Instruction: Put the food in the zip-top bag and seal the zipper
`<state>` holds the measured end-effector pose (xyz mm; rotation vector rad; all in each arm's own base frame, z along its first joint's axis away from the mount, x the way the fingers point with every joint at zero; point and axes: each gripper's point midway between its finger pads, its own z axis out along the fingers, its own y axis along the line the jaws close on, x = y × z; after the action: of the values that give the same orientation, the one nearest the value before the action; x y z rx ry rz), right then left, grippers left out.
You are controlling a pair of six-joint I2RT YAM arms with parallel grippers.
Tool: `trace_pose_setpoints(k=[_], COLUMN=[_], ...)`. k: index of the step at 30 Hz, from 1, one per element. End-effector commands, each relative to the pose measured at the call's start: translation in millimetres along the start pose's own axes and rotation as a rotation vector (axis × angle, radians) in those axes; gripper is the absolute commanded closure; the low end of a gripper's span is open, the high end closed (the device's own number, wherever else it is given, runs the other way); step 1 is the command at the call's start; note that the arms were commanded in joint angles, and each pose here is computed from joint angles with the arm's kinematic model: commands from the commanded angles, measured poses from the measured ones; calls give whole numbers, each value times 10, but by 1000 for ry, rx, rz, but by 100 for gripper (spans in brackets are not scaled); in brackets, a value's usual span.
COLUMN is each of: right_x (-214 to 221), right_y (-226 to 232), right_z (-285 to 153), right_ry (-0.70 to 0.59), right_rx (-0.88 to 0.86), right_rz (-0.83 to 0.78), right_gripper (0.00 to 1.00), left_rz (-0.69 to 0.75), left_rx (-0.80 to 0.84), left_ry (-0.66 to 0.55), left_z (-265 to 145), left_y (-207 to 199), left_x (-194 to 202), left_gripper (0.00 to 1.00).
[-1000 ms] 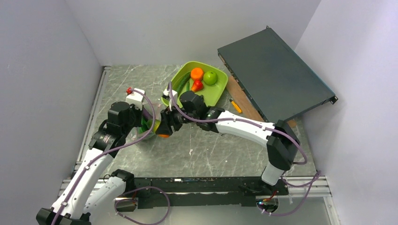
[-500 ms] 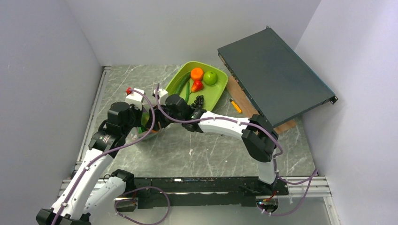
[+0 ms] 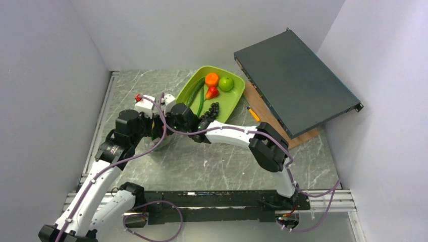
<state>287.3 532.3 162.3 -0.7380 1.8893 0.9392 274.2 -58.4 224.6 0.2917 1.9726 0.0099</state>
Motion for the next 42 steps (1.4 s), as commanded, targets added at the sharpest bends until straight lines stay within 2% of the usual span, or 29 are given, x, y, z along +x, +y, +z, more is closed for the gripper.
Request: trace_pose_setpoints(k=[1,6,11,13,19,20,28,37,42], right_x=[-268,-241,-269,-256,-108,-67,-57,-517,-697], right_y=[15,45,80,98,81,81,52,11,74], right_z=[-161,-269,-378,-411,-389,-381,-162,225,185], right_ry=[-52,-34,-28,-23,15,20,-8,-181,-225], right_rx=[23,12,6,-2,-7,-11,-2,54,42], right_rz=[-40,-42,-50,-48,-34,-27,-10,40,59], right_gripper=[30,26,29,36,72,73,72,72,69], left_rz=[-13,-13,-12,-12,-12,-12,-12,-12,-13], left_rx=[2,-6,1,-2,5,5,14,10,-4], left_ry=[-75,-79,-70,-70,-73,-72,-71,-73,-76], left_z=[-14,-17,-7,-8,-13,-12,-6,-12,-17], left_y=[2,16,1,6,-4,-5,-20,-13,12], left_x=[-216,-216,-200,-197,-211,-205,-209,-211,-203], left_gripper=[100,100,100,100,100,100,100,100,100])
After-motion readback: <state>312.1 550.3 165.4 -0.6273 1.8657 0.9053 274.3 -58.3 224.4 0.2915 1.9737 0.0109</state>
